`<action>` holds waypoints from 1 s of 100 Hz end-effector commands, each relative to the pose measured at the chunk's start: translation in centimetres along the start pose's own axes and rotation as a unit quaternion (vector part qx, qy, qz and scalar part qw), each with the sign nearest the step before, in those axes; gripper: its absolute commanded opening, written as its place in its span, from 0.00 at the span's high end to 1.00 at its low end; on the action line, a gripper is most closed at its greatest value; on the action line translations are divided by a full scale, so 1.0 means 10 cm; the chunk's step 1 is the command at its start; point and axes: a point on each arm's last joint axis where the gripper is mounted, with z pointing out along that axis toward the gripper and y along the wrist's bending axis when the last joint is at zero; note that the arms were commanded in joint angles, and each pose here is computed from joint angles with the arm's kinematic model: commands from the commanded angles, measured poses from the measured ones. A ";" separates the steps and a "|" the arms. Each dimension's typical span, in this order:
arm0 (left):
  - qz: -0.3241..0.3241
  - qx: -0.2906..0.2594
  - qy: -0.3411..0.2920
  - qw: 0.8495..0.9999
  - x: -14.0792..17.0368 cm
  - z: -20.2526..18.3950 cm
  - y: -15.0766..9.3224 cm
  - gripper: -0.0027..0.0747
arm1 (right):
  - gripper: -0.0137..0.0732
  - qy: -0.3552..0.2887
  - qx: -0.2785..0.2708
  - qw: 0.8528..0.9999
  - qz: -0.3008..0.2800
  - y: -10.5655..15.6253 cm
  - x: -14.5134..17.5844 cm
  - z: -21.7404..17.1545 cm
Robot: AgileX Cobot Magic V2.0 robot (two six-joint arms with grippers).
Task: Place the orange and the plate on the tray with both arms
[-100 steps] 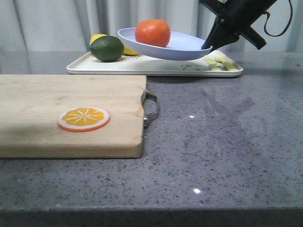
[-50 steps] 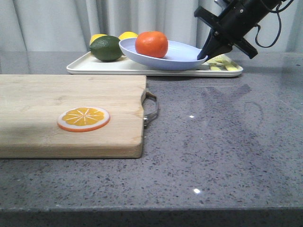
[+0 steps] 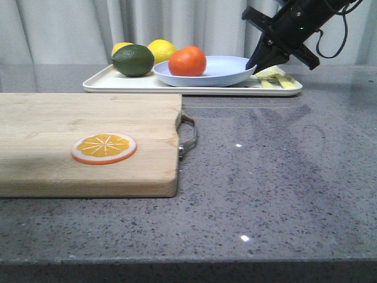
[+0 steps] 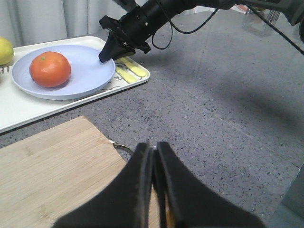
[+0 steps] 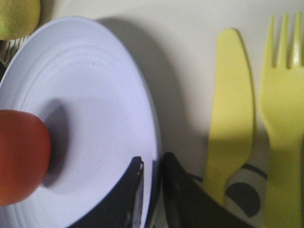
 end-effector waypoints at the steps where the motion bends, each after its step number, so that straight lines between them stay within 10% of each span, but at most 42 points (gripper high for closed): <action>1: -0.008 0.002 -0.055 0.998 -0.16 -0.02 -0.02 0.99 | 0.61 -0.063 -0.026 0.998 -0.019 0.28 -0.19 -0.36; 44: -0.008 0.002 -0.054 0.999 -0.16 -0.02 -0.02 0.99 | 0.38 -0.099 -0.029 0.992 -0.078 0.51 -0.26 -0.75; 56: -0.008 0.002 -0.051 0.999 -0.15 -0.02 -0.02 0.99 | 0.48 -0.103 -0.014 0.987 -0.123 0.66 -0.25 -1.03; 76: -0.013 0.003 -0.050 0.999 -0.15 -0.02 -0.02 0.99 | 0.93 -0.113 0.026 0.976 -0.185 0.89 -0.19 -1.56; 100: -0.015 0.004 -0.050 0.999 -0.15 -0.02 -0.02 0.99 | 0.92 -0.150 0.024 0.958 -0.245 1.25 -0.02 -2.17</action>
